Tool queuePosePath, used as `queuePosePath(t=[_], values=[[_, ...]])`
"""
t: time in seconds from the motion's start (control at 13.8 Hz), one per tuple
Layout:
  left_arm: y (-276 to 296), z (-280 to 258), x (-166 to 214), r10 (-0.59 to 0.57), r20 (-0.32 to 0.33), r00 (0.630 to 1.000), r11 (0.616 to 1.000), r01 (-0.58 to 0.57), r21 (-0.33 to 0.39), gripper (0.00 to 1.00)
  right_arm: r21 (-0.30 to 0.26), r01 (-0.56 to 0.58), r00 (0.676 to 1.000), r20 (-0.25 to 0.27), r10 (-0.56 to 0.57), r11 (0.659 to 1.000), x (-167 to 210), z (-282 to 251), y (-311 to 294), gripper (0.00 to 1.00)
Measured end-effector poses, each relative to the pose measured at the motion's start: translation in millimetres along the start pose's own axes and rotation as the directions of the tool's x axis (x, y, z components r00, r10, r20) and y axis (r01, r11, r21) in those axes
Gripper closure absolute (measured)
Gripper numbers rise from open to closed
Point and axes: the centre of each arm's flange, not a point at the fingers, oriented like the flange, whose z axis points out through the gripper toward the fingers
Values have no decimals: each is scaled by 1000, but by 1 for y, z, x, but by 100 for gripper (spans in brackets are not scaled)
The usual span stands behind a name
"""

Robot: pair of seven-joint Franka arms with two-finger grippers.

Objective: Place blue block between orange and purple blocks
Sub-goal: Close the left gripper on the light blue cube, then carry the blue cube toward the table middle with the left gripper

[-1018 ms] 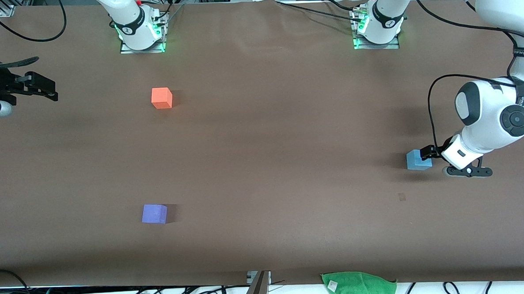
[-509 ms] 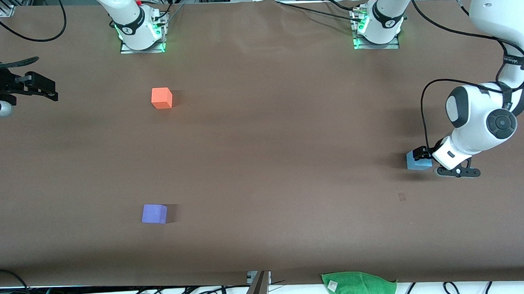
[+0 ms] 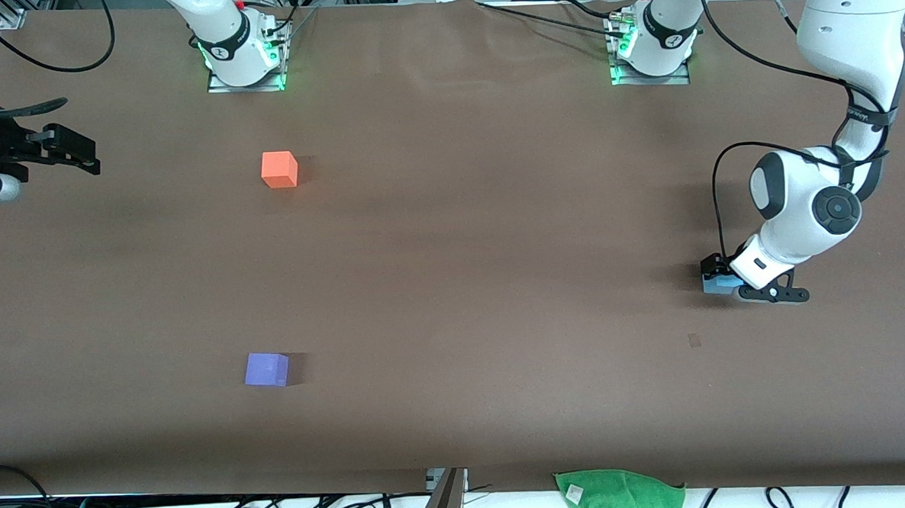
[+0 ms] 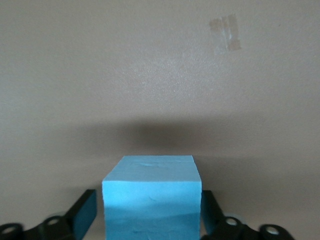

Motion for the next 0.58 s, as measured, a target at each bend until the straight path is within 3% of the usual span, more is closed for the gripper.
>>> queuePosePath(t=[0.15, 0.36, 0.58], values=[[0, 3, 0, 1, -1, 1000, 1000, -1, 0, 37, 0, 1, 1000, 0, -1, 1000, 0, 0, -1, 0], [8, -4, 4, 12, -19, 1000, 1000, -12, -5, 39, 0, 4, 1000, 1, -4, 1000, 1, 1, -2, 0], [31, -52, 19, 48, -27, 998, 999, -49, -20, 39, 0, 5, 1000, 1, -5, 1000, 1, 1, -3, 0]])
